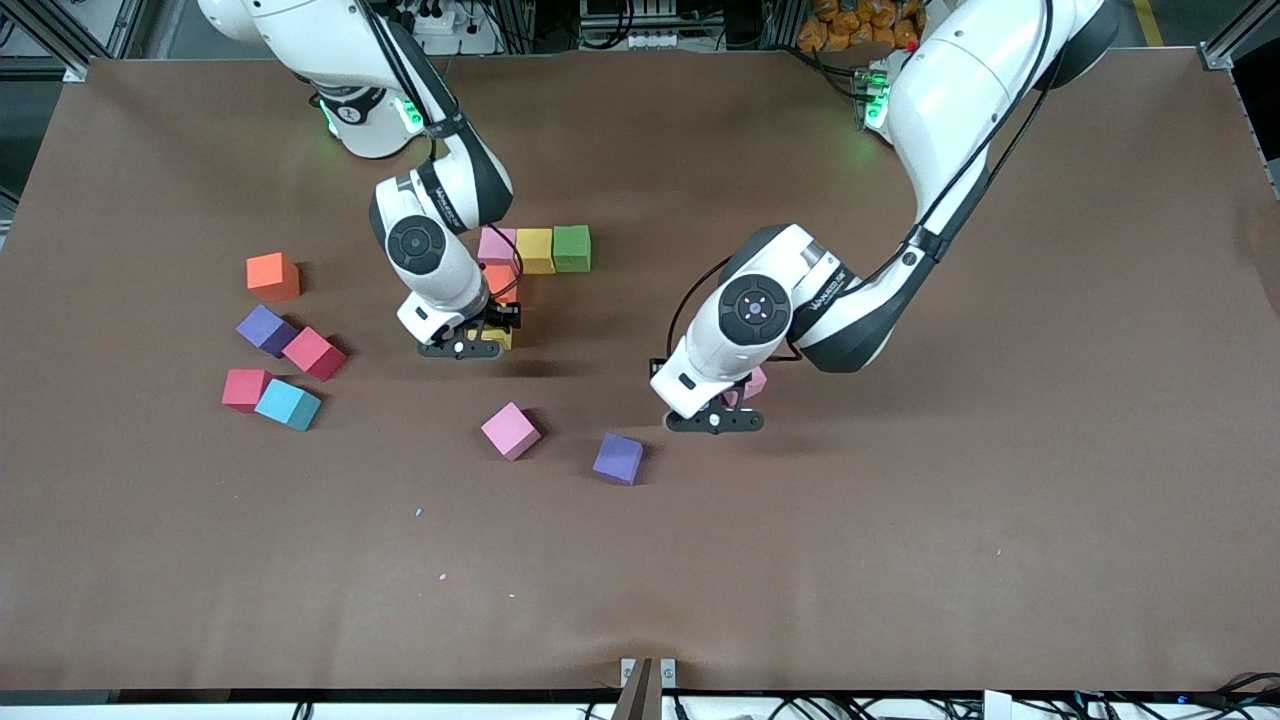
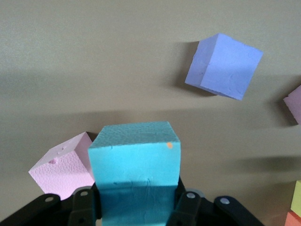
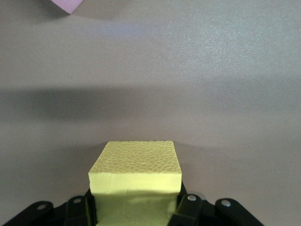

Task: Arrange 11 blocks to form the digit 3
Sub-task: 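Place the yellow cube below the orange cube with the right gripper, then reach the right gripper to the red cube in the cube cluster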

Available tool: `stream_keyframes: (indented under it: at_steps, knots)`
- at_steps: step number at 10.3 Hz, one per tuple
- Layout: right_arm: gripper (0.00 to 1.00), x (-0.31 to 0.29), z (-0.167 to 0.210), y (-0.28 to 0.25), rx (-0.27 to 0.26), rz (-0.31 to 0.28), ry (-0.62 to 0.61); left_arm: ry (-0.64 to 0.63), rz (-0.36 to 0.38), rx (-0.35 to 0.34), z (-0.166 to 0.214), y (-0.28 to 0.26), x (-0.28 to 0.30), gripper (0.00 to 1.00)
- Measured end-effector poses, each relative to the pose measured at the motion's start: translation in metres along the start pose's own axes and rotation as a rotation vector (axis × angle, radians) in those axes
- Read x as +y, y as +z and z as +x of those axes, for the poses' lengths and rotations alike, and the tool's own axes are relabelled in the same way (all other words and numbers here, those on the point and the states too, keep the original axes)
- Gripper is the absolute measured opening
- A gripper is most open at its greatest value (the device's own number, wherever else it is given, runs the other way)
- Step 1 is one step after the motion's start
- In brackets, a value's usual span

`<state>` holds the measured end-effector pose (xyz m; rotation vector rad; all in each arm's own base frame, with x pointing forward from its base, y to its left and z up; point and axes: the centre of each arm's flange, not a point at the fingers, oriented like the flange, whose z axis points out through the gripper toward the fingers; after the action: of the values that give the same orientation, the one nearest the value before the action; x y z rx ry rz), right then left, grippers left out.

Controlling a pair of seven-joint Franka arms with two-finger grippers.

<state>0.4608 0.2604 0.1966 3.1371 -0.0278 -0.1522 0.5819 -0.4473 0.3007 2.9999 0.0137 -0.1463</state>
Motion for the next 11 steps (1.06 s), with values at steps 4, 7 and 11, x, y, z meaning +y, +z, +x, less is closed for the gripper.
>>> stream_keyframes:
  at_steps: [4,7,11]
  knots:
    - [1.00,0.002,0.000,-0.014,-0.011,0.004,0.006,0.000,0.000,0.000,0.000,0.000,0.000,0.54]
    - [1.00,0.017,0.021,-0.080,-0.019,0.035,0.045,0.001,0.001,-0.002,-0.001,0.001,0.001,0.54]
    - [1.00,0.085,0.074,-0.119,0.021,0.067,0.012,0.010,0.001,-0.014,-0.019,0.017,0.023,0.54]
